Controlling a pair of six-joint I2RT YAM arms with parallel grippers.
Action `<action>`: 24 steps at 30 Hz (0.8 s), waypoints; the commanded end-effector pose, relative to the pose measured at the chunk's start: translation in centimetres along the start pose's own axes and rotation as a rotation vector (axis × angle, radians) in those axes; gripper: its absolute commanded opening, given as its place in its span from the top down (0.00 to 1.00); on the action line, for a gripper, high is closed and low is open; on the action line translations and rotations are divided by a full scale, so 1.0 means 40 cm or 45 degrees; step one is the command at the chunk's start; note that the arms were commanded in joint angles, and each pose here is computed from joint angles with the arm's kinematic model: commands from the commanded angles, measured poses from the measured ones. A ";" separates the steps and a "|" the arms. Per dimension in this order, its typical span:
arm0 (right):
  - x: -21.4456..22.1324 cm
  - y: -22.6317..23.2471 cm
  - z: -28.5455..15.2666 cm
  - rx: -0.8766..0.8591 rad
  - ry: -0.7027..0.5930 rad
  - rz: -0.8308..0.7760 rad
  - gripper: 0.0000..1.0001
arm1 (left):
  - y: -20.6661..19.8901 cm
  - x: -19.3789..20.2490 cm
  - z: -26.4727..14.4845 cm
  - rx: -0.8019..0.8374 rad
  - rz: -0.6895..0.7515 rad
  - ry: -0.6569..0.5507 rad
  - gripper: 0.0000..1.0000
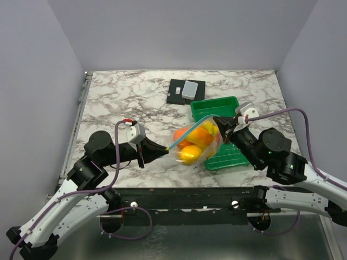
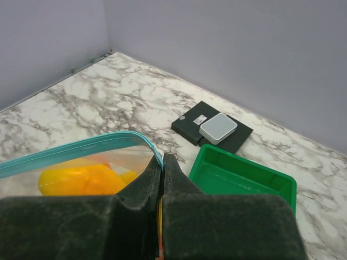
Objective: Place the food in the zip-top bag and seal the zipper
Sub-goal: Zip the zipper food storage bag.
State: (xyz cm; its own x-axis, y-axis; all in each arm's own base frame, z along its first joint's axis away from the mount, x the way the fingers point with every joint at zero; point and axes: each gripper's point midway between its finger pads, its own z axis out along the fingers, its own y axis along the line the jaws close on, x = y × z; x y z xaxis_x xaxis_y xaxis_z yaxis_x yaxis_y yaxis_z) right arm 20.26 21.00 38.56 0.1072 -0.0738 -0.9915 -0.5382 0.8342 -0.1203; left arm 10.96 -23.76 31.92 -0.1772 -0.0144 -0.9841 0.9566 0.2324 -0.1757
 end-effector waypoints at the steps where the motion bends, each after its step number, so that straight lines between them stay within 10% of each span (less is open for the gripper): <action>1: -0.063 -0.147 -0.026 0.380 -0.100 0.032 0.99 | 0.008 0.043 -0.018 -0.062 -0.089 0.064 1.00; 24: -0.070 -0.193 -0.033 0.543 -0.132 0.040 1.00 | 0.033 0.053 -0.010 -0.118 -0.115 0.079 0.96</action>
State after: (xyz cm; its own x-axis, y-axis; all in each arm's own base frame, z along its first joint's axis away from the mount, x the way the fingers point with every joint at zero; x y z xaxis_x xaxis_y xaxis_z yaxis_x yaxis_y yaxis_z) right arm 22.80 17.19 39.98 0.1722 -0.1025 -0.9797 -0.2705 0.9514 -0.1471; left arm 12.00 -23.36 31.78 -0.2003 -0.0284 -0.9793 0.9318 0.3034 -0.1994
